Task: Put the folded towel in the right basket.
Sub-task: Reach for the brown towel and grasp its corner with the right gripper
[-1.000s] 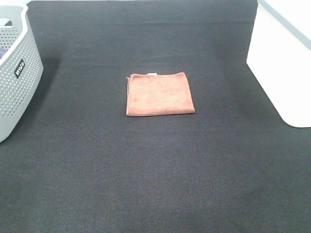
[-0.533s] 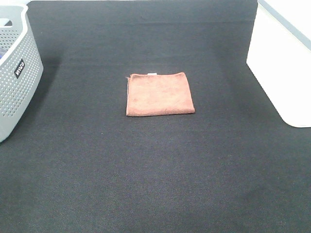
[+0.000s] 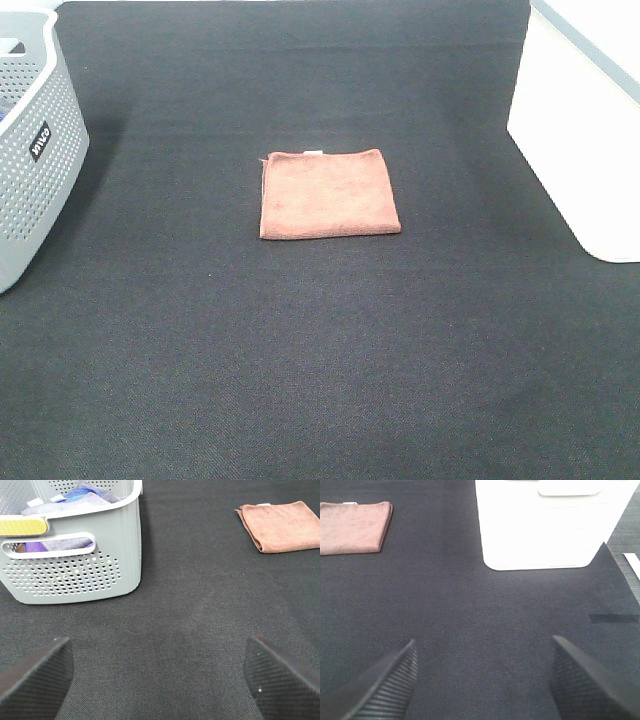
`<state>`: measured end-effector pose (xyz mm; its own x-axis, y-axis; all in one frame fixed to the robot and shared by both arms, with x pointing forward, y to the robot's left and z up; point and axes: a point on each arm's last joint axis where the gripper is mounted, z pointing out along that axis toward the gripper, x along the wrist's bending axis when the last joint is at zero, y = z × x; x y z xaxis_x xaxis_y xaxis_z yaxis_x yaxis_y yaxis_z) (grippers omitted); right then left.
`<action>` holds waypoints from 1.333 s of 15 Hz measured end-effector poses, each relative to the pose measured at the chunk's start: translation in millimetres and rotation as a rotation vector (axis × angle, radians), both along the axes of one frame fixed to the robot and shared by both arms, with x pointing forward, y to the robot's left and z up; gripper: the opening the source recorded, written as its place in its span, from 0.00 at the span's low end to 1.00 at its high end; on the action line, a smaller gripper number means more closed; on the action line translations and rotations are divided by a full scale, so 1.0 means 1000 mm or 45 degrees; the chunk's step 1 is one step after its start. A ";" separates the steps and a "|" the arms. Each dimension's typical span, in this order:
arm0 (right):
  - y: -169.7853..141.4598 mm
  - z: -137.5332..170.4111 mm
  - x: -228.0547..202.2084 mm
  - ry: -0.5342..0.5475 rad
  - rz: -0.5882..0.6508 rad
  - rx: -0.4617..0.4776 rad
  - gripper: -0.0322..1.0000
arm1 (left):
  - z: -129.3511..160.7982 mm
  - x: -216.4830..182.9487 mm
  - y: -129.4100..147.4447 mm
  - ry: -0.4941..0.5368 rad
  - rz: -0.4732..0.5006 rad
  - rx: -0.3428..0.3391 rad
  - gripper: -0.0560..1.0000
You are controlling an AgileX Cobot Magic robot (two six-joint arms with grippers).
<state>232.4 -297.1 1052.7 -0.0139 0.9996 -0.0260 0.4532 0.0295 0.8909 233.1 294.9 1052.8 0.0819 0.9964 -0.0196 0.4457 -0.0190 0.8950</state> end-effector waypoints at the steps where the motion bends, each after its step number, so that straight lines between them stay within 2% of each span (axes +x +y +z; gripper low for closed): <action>1: 0.000 0.000 0.000 0.000 0.000 0.000 0.69 | 0.000 0.000 0.000 0.000 0.000 0.000 0.88; 20: 0.001 0.000 0.001 0.006 0.006 0.009 0.69 | 0.000 0.000 0.000 0.000 0.000 0.000 0.88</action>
